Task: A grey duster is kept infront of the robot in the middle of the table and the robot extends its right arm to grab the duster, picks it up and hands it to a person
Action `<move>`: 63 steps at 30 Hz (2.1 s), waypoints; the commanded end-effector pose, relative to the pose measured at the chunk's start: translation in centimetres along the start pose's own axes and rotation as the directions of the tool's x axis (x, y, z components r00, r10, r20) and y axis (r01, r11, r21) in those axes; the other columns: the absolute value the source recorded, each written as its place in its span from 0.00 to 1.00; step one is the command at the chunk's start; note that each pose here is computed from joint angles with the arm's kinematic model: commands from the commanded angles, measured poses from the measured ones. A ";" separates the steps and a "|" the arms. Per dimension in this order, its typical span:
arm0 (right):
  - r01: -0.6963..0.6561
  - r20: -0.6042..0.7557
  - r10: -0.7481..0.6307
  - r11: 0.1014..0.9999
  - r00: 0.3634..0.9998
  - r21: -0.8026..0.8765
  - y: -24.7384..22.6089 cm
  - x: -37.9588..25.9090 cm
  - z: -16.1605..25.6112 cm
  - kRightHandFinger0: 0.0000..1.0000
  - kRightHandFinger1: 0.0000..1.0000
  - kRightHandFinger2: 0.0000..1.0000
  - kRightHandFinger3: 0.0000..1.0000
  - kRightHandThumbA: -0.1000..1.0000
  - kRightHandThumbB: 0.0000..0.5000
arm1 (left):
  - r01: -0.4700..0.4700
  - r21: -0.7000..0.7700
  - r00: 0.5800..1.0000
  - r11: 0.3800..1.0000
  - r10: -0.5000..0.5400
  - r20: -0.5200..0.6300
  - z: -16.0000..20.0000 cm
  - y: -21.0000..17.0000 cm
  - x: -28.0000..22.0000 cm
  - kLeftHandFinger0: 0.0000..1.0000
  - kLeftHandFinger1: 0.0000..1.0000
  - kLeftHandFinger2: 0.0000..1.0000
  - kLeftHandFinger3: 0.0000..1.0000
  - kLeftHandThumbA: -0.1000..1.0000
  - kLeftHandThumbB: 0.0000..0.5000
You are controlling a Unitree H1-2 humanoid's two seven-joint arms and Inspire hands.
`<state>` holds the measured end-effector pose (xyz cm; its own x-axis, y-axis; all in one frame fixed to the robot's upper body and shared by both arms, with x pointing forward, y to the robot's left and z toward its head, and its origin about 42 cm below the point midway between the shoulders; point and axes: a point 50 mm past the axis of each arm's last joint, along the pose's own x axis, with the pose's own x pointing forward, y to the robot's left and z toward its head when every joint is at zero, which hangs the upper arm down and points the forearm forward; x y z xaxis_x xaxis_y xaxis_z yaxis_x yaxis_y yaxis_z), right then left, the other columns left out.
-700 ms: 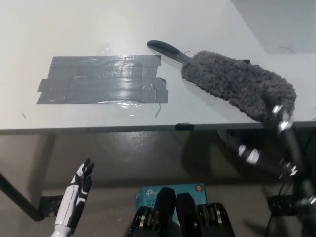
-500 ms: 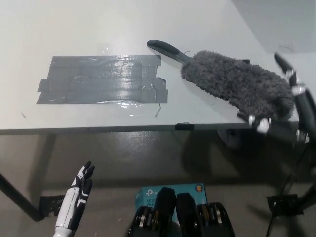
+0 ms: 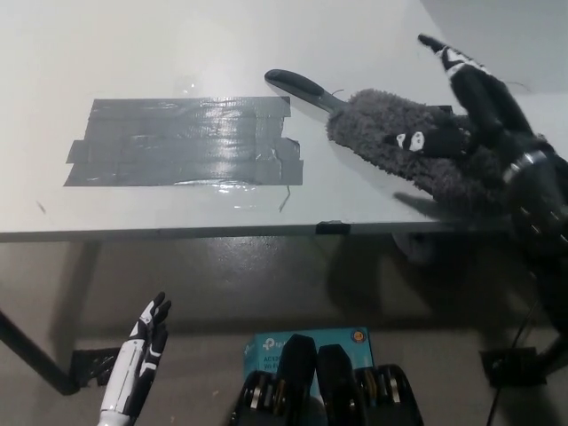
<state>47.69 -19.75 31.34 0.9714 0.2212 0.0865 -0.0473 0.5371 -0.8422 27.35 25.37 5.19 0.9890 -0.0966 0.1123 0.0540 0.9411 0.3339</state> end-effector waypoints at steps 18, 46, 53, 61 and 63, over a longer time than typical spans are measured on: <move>-0.084 -0.285 0.052 0.991 0.957 -0.102 0.4 7.4 -0.9 1.00 1.00 1.00 1.00 1.00 0.85 | -0.055 -0.008 0.995 0.998 0.055 0.088 0.9 0.7 0.1 1.00 1.00 1.00 1.00 1.00 0.63; -0.345 -0.427 0.245 0.922 0.870 -0.173 4.2 7.3 -5.8 1.00 1.00 1.00 1.00 0.94 0.90 | -0.059 -0.026 0.992 0.998 0.062 0.111 1.6 1.0 1.2 1.00 1.00 1.00 1.00 1.00 0.65; -0.297 -0.435 0.200 0.940 0.878 -0.167 4.8 7.1 -7.2 0.26 0.34 0.45 0.74 0.00 0.43 | -0.056 -0.014 0.991 0.998 0.057 0.123 1.7 1.1 1.6 1.00 1.00 1.00 1.00 1.00 0.64; -0.207 -0.363 0.150 0.971 0.920 -0.122 4.8 6.9 -7.1 0.01 0.12 0.25 0.44 0.00 0.40 | -0.055 -0.014 0.990 0.998 0.057 0.128 2.0 1.3 1.9 1.00 1.00 1.00 1.00 1.00 0.64; -0.188 -0.346 0.145 0.977 0.927 -0.096 4.7 6.9 -7.1 0.00 0.03 0.17 0.35 0.00 0.39 | -0.058 -0.005 0.989 0.998 0.058 0.134 2.0 1.4 2.0 1.00 1.00 1.00 1.00 1.00 0.64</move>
<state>55.88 -21.33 24.08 0.9623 -0.0475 -0.2679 -0.2378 0.3312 -0.9131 28.25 25.53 6.15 0.9804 -0.0888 0.1757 0.0284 0.9470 0.3201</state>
